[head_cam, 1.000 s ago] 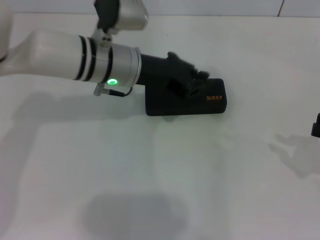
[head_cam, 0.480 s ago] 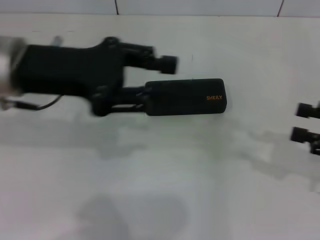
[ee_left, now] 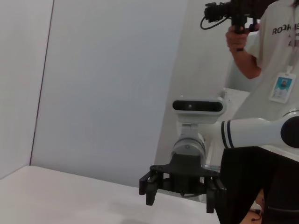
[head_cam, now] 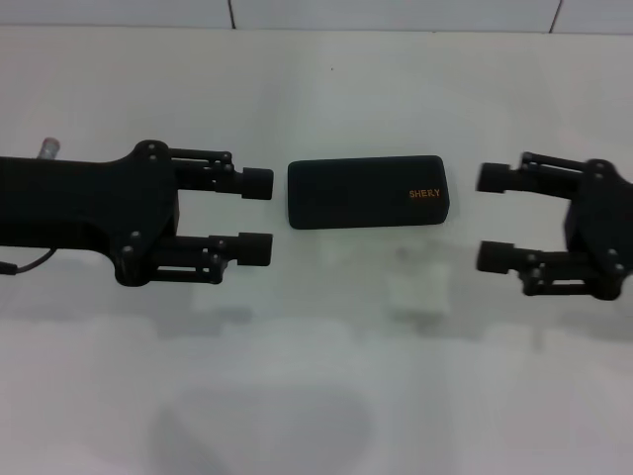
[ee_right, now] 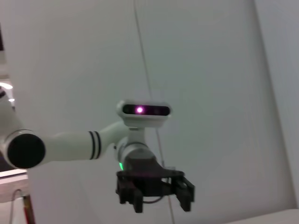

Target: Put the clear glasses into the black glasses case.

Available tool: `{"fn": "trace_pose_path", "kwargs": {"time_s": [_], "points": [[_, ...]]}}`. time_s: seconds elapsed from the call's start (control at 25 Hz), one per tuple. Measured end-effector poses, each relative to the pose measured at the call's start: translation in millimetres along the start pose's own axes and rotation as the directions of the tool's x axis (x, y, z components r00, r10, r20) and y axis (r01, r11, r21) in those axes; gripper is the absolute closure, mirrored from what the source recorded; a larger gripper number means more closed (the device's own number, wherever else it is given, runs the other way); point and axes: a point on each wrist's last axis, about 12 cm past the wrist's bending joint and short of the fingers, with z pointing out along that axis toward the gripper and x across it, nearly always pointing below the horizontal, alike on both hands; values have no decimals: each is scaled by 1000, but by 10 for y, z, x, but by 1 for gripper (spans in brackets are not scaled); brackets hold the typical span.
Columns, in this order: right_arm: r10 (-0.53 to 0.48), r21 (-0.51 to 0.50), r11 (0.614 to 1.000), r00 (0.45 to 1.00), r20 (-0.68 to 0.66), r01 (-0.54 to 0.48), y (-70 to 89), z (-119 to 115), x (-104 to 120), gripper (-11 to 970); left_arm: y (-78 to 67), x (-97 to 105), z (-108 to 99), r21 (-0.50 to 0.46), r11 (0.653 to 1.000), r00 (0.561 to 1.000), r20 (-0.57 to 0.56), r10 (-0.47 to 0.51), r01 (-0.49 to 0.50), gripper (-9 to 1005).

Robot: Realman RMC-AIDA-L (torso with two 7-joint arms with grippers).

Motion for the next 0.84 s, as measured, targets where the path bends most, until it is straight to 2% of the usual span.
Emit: {"fn": "trace_pose_path", "kwargs": {"time_s": [0.36, 0.6, 0.84], "points": [[-5, -106, 994, 1000, -21, 3, -32, 313, -16, 166, 5, 71, -57, -10, 1000, 1000, 3, 6, -6, 360], [7, -119, 993, 1000, -23, -10, -47, 360, -31, 166, -5, 99, -84, -38, 999, 998, 43, 39, -37, 360], [14, -116, 993, 1000, -27, -17, -47, 346, -27, 166, -15, 145, -123, -56, 998, 995, 95, 14, -9, 360]]}}
